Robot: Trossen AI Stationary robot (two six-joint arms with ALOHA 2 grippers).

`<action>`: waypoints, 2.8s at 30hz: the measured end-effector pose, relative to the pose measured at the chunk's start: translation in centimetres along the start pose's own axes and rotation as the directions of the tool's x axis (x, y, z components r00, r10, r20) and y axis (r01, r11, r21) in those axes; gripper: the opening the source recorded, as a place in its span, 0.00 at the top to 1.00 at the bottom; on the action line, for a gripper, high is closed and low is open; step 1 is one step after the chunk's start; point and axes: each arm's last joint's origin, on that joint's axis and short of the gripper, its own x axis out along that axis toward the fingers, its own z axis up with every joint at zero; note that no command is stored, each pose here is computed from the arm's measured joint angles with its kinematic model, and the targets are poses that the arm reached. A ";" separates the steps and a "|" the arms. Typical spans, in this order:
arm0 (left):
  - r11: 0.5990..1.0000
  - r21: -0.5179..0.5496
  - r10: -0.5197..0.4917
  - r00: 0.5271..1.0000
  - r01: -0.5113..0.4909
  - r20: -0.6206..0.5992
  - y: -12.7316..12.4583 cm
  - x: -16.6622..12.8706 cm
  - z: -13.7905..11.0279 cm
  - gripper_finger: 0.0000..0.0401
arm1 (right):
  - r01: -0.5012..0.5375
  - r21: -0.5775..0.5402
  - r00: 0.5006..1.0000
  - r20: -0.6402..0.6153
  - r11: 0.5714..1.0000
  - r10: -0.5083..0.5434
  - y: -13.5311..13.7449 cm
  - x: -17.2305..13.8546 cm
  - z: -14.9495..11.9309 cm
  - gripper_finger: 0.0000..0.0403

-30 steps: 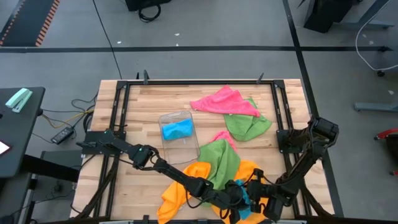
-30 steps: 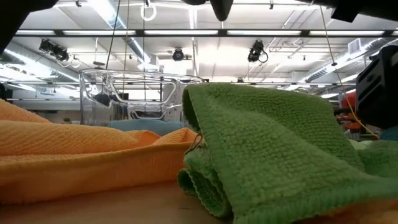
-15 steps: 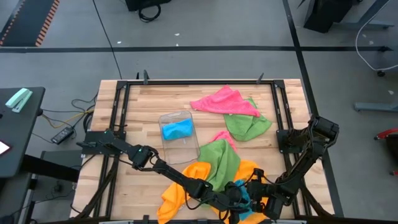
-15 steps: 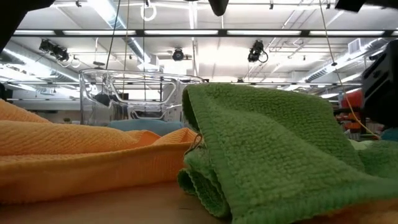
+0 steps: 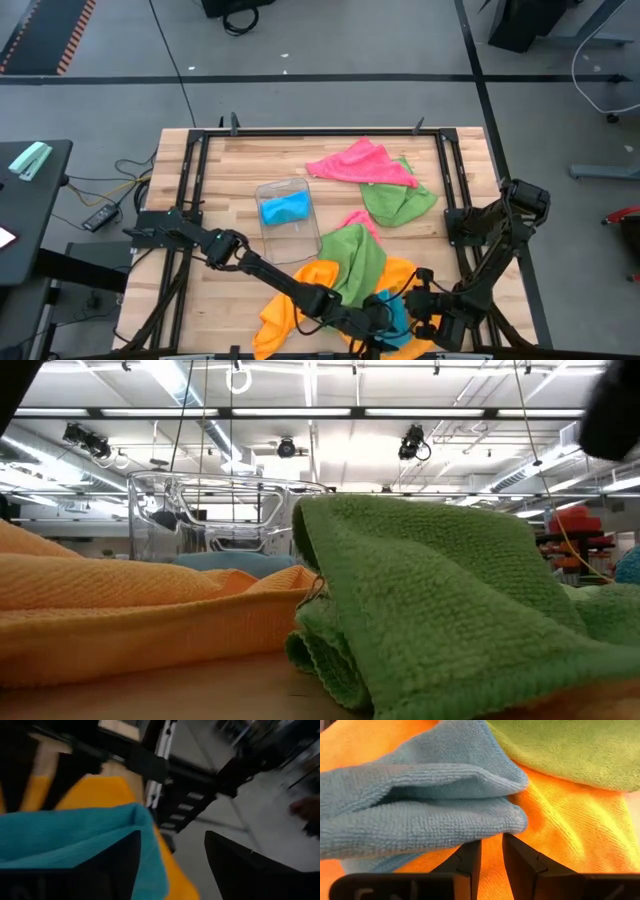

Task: Fold microfiber towels
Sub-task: Fold the blue towel

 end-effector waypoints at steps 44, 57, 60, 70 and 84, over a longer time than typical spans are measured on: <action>0.975 0.085 0.220 0.932 -0.204 -0.289 4.6 -0.9 0.0 0.64 | -0.300 0.502 0.953 0.132 0.811 0.272 0.9 -1.1 1.9 0.51; 0.976 0.085 0.219 0.932 -0.203 -0.290 4.6 -0.9 0.0 0.65 | -0.381 0.545 0.919 0.140 0.747 0.368 3.1 0.2 0.6 0.52; 0.975 0.085 0.220 0.931 -0.204 -0.291 4.6 -0.9 0.0 0.66 | -0.385 0.556 0.912 0.110 0.737 0.394 3.4 -0.3 -0.3 0.54; 0.976 0.083 0.216 0.934 -0.201 -0.285 4.5 -0.9 0.0 0.67 | -0.381 0.511 0.906 0.041 0.771 0.421 4.0 -2.0 -3.3 0.61; 0.997 0.013 0.078 0.971 -0.077 -0.224 3.3 -0.6 0.8 0.69 | -0.278 0.595 0.942 0.017 0.754 0.334 3.1 -2.1 -3.9 0.70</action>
